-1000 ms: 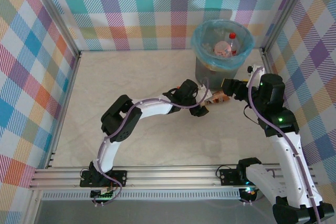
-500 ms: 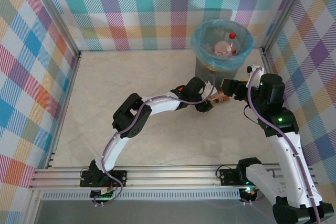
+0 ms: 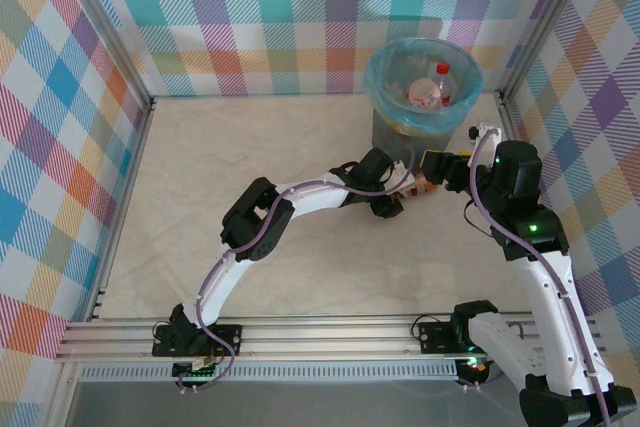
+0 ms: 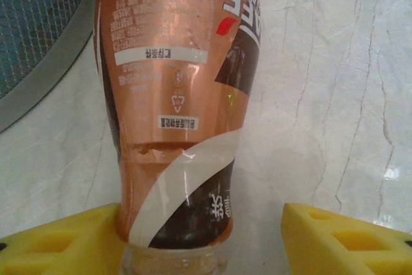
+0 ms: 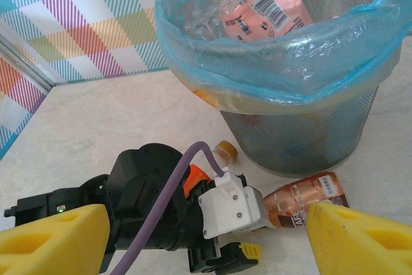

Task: Put the plastic bottles in the bin

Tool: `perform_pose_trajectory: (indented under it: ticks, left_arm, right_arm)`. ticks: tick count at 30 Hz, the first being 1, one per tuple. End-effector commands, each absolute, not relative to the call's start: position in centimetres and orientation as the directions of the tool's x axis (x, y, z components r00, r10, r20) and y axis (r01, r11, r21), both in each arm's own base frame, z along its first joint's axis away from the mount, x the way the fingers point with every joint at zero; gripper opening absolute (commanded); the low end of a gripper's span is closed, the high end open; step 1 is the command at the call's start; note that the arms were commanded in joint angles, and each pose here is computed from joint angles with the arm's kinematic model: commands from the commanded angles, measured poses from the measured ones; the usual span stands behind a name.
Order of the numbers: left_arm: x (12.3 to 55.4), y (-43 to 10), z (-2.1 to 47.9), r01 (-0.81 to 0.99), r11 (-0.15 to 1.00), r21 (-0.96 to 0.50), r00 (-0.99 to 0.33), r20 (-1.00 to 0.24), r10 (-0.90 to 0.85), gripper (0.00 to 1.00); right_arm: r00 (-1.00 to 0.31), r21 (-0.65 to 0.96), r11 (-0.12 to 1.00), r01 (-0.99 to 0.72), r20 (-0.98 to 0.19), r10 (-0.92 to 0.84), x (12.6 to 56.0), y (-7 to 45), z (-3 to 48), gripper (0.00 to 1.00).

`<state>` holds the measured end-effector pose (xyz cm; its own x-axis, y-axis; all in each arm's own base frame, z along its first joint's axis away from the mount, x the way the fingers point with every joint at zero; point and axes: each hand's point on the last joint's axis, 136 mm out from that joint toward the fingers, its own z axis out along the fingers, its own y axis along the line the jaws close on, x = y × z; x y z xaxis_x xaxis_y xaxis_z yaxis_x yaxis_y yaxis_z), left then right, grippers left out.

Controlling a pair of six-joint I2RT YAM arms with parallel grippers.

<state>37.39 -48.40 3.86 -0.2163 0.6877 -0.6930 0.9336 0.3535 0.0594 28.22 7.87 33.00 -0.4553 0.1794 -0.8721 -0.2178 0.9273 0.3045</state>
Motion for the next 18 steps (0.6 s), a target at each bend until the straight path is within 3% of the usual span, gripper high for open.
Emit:
perform_pose_trajectory:
  ticks: [1,7,10,18]
  left_arm:
    - [36.6,-48.7,3.7,0.949,0.313,0.047,-0.2,-0.678,0.708,0.59]
    - [36.5,-48.8,3.6,0.949,0.312,0.034,-0.211,-0.667,0.715,0.46]
    - [36.2,-48.7,4.1,0.953,0.303,0.022,-0.211,-0.67,0.712,0.33]
    - [34.8,-48.3,9.1,0.958,0.283,0.036,-0.166,-0.737,0.655,0.16]
  right_arm:
    - [-0.428,0.292,0.927,-0.235,-0.888,0.171,28.3,7.9,33.6,0.8]
    - [-0.414,0.289,0.928,-0.235,-0.894,0.174,28.1,7.8,34.2,0.8]
    - [-0.405,0.281,0.931,-0.234,-0.898,0.17,28.0,7.7,34.5,0.8]
    - [-0.366,0.275,0.929,-0.249,-0.914,0.173,27.3,7.6,36.7,0.8]
